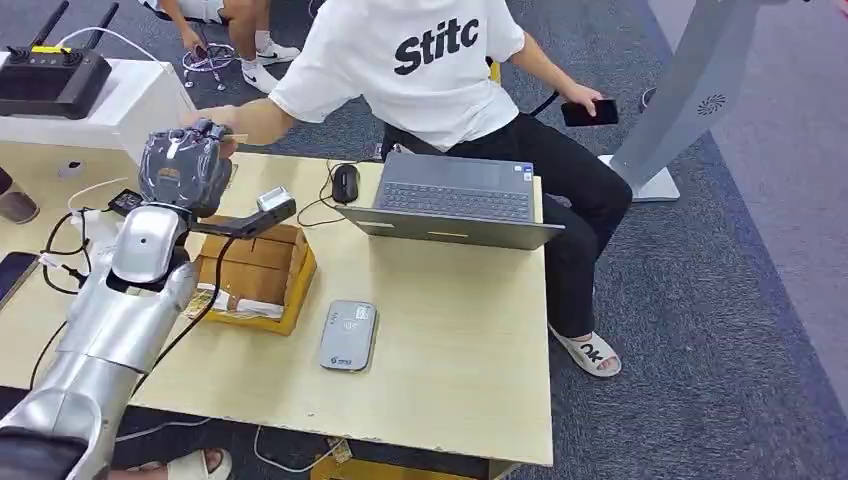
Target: Pass the card to the sensor for recognition and then transmit it.
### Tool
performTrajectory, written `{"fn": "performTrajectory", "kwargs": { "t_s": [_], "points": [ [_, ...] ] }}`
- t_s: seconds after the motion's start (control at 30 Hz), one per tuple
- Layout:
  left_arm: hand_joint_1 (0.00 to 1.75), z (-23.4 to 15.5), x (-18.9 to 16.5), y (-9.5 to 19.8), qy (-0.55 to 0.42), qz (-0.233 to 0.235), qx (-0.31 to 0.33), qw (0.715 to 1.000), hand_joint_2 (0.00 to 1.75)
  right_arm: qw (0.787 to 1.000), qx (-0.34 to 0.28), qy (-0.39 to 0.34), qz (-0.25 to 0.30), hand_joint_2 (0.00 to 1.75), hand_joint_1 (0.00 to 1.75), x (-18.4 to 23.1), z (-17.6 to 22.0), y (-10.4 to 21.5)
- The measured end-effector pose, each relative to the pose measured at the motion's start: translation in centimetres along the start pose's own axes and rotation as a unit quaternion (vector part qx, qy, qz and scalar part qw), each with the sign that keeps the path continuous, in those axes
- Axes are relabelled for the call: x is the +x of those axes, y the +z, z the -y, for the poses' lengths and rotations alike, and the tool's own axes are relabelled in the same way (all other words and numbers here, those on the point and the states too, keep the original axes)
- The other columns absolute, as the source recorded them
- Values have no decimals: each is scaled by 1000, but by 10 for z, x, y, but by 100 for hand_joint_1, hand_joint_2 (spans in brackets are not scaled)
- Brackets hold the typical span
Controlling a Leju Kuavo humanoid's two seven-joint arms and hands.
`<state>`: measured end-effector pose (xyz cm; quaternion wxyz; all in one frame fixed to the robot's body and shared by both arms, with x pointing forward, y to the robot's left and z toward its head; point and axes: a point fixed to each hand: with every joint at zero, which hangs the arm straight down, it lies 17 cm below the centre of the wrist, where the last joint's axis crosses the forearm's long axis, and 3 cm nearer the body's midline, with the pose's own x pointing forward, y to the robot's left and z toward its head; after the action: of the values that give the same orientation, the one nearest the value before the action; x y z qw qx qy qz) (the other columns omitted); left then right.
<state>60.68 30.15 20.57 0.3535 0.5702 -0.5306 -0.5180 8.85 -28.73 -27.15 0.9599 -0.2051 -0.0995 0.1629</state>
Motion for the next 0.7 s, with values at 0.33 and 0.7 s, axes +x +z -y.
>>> {"fn": "performTrajectory", "kwargs": {
  "t_s": [0.33,0.7],
  "points": [
    [0,-38,35,4,128,16,56,990,175,1000,-7,-9,-8,175,0,-4,2,0],
    [0,-68,72,51,196,109,21,974,175,999,-3,-36,-35,175,0,-21,-3,2]
  ]
}}
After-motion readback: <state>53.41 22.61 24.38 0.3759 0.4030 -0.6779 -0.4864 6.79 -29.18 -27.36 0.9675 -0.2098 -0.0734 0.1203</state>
